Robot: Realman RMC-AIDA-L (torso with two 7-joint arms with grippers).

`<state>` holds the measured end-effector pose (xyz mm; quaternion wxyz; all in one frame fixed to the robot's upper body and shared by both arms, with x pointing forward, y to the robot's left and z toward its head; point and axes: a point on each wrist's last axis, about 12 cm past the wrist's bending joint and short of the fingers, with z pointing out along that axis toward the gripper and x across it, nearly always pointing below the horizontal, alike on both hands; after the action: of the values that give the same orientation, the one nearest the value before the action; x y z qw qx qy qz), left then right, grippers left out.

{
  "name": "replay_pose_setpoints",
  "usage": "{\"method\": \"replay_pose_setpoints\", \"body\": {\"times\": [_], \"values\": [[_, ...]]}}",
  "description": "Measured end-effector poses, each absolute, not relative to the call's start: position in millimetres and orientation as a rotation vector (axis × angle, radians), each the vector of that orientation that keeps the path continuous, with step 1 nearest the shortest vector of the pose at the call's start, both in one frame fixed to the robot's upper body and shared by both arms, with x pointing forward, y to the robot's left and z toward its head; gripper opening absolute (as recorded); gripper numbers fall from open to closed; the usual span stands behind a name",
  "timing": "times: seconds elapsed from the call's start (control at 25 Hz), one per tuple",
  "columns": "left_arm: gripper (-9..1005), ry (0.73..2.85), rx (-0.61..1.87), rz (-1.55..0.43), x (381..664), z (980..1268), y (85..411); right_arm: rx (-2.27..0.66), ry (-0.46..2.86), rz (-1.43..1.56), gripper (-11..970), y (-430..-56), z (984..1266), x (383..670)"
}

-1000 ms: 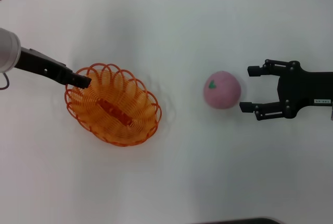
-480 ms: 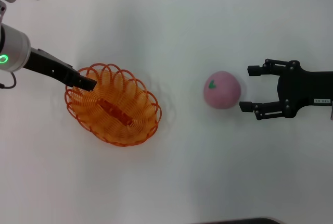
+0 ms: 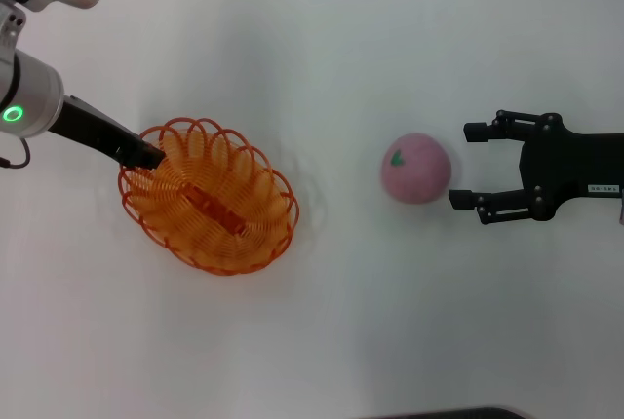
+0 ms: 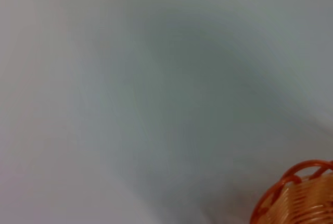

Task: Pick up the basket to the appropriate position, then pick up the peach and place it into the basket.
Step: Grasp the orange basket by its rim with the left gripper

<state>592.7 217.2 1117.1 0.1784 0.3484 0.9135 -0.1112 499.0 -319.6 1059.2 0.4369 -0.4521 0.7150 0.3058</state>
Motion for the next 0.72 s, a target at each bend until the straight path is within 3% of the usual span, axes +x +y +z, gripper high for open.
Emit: {"method": "replay_pose_setpoints", "body": {"times": [0.12,0.32,0.52,0.72], "values": [[400,2.587,0.975,-0.316,593.4,1117.9,216.5,-1.124,1.779,0.76,924,-319.7,1059.2,499.1],[195,2.598,0.969,-0.323,592.6,1118.1,216.2,-1.123,1.779,0.758,925,-319.8,1059.1,499.2],[115,2.645,0.903,-0.357,592.1,1120.9,217.3,-1.124,1.778,0.759,925,-319.6,1059.3,499.2],[114,2.7,0.778,-0.482,592.9,1127.6,226.7,-1.124,1.777,0.76,924,-319.6,1059.6,499.4]]}}
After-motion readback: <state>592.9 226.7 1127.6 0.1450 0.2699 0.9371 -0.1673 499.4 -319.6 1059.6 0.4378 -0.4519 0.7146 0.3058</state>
